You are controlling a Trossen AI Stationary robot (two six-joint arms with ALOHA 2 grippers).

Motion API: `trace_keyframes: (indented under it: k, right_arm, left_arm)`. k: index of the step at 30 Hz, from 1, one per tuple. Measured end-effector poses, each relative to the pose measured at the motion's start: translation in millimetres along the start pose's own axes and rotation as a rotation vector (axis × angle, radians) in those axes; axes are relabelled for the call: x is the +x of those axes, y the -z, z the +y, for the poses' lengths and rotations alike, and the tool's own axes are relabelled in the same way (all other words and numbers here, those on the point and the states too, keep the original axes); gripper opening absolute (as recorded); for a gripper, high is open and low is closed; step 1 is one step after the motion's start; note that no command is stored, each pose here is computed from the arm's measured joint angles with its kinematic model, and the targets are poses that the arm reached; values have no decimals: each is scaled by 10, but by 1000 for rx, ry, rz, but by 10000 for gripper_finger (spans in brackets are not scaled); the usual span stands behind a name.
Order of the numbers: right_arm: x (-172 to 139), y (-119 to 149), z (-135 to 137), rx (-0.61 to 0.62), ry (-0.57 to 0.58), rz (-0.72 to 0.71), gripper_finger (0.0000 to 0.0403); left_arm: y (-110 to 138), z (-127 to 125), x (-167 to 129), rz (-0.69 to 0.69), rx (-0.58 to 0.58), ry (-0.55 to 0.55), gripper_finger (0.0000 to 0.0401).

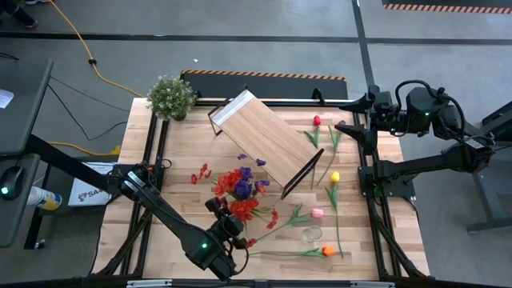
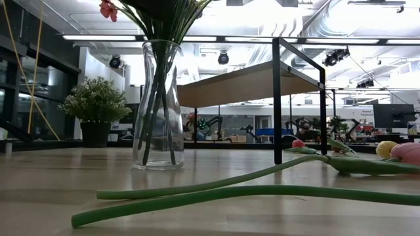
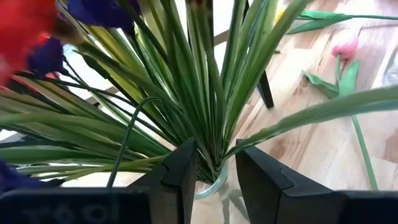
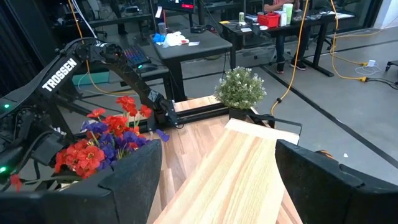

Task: Pick and place flowers into a vace then onto a shelf
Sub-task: Put the orange flower into the left transparent vase, then put the red tulip into the right transparent vase

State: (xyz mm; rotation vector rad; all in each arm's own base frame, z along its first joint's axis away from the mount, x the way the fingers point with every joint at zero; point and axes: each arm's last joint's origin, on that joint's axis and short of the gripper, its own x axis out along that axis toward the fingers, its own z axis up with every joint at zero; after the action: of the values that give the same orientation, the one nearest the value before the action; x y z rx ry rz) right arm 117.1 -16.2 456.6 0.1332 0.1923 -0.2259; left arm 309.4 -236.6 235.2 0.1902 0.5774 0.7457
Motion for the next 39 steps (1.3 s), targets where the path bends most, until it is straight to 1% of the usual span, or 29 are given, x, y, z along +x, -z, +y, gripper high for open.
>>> trace_keyframes:
  k: [6, 10, 14, 17, 26, 33, 39]
  right_arm:
    - [-1, -6, 1, 1, -1, -7, 303]
    - [-1, -6, 1, 1, -1, -7, 303]
    - [-1, -6, 1, 1, -1, -7, 303]
    - [-1, -6, 1, 1, -1, -7, 303]
    - [-1, -6, 1, 1, -1, -7, 303]
    - [-1, -6, 1, 0, 0, -7, 303]
    - [-1, -6, 0, 0, 0, -7, 303]
  left_arm:
    - [-65, 37, -40, 35, 16, 6, 145]
    - [-122, 64, -79, 85, 21, 23, 145]
    - [-125, 60, -96, 167, 15, 59, 145]
    - [-106, 51, -122, 197, 3, 75, 145]
    - [-17, 10, -314, 210, -36, 120, 145]
    - [72, -18, -461, 300, -86, 170, 145]
    - [113, -31, -515, 376, -133, 191, 145]
